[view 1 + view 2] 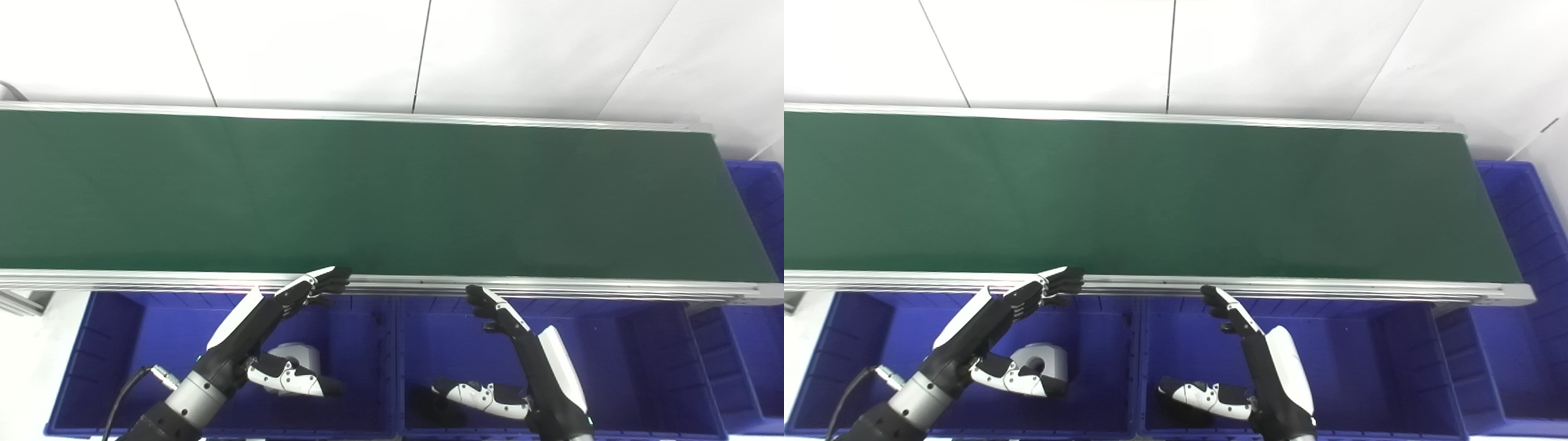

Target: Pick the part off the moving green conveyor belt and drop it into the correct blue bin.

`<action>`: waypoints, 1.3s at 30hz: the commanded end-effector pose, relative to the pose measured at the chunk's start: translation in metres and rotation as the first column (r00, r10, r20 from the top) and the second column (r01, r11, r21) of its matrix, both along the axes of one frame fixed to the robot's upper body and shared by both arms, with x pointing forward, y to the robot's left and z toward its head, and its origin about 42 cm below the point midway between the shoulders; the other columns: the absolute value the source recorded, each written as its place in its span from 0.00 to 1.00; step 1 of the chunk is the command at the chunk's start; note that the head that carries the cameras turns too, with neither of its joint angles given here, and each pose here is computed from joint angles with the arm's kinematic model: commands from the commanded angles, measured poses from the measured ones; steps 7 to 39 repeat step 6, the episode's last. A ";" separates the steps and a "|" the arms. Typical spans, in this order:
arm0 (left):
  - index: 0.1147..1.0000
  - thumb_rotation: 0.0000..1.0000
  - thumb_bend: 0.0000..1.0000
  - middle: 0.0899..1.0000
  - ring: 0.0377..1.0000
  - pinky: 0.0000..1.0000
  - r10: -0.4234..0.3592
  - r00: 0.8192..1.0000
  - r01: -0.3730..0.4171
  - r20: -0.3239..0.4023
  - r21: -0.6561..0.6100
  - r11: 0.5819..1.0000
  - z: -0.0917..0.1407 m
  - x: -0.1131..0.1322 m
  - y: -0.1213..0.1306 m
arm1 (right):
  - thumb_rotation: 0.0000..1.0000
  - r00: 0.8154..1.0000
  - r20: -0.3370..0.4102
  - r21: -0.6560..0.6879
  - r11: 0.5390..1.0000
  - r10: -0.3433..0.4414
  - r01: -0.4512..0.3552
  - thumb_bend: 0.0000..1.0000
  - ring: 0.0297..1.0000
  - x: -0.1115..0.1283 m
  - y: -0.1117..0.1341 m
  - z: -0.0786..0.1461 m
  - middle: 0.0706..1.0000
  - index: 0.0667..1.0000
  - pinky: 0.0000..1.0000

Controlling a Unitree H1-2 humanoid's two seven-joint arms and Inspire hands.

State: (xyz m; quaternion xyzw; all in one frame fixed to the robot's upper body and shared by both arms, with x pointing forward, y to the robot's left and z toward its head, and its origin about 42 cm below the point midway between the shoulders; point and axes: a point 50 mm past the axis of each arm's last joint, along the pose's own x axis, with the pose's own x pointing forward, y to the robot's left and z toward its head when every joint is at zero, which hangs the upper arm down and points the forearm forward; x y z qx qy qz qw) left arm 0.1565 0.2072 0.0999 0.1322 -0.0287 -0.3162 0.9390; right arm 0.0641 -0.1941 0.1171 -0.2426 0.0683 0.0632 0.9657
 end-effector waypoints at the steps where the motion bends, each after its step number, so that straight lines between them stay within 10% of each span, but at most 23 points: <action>1: 0.85 0.26 0.69 0.85 0.84 0.81 0.012 0.999 -0.011 0.039 -0.027 1.000 0.006 0.000 0.001 | 0.33 1.000 0.016 0.008 1.000 -0.015 0.015 0.80 0.81 -0.001 -0.001 0.009 0.83 0.86 0.76; 39: 0.83 0.22 0.68 0.84 0.84 0.80 0.010 1.000 -0.009 0.025 -0.028 1.000 0.002 0.001 0.000 | 0.33 1.000 0.013 0.003 1.000 -0.017 0.017 0.80 0.81 0.000 -0.001 0.007 0.83 0.86 0.75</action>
